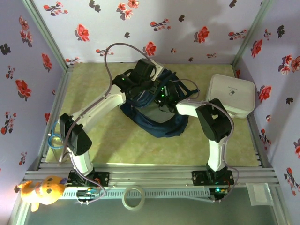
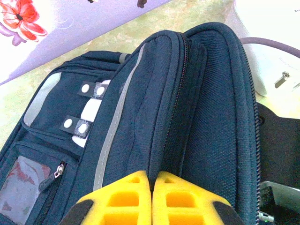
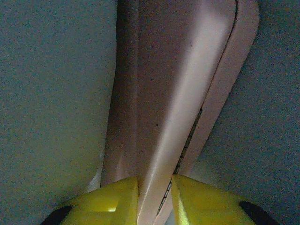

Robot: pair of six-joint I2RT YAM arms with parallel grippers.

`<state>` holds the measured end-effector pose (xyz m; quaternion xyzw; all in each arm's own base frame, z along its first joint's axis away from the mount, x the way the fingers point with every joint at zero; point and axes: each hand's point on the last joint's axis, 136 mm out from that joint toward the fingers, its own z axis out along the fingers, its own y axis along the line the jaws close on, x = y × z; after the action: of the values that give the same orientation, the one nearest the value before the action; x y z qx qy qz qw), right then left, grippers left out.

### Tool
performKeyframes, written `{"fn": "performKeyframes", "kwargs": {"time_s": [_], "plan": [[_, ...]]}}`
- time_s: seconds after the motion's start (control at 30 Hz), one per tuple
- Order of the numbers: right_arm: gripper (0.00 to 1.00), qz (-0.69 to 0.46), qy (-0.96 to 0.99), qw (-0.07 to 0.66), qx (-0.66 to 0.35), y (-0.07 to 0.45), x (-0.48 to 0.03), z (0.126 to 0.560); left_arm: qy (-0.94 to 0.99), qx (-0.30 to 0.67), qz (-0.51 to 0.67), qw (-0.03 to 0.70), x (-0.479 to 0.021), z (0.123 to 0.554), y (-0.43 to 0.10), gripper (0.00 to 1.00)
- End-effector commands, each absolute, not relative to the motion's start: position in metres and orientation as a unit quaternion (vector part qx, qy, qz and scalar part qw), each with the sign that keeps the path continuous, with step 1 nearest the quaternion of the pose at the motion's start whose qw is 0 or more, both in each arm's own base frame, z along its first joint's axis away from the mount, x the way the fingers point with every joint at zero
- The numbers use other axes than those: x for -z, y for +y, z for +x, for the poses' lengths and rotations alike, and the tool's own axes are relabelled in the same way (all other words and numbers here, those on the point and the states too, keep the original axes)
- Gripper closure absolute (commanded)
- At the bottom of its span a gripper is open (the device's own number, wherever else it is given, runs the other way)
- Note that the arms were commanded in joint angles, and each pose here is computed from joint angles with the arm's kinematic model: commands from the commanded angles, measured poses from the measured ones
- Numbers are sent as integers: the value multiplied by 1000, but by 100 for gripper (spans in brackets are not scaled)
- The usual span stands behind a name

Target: Pack the student bag

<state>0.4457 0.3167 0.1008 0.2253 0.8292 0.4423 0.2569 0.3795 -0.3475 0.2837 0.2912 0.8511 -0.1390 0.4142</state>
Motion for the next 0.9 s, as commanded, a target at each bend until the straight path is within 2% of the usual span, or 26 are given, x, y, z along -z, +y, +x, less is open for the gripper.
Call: {"fn": "performKeyframes", "kwargs": {"time_s": [0.0, 0.2, 0.3, 0.6, 0.63, 0.77, 0.87], "plan": [[72, 219, 818, 278, -454, 315, -120, 442, 826, 171, 266, 467, -325, 389, -348, 100], [62, 224, 818, 286, -446, 275, -138, 401, 832, 180, 264, 453, -314, 390, -345, 100], [60, 240, 825, 299, -416, 244, -139, 379, 835, 197, 272, 436, -304, 386, -351, 100], [48, 316, 811, 423, -251, 125, -159, 331, 830, 283, 290, 382, -279, 373, -383, 100], [46, 317, 811, 427, -245, 119, -162, 328, 832, 288, 290, 375, -274, 373, -386, 96], [36, 312, 811, 439, -229, 107, -178, 319, 843, 298, 276, 354, -261, 372, -388, 65], [30, 303, 812, 446, -225, 104, -185, 316, 852, 306, 239, 351, -258, 379, -376, 51]]}}
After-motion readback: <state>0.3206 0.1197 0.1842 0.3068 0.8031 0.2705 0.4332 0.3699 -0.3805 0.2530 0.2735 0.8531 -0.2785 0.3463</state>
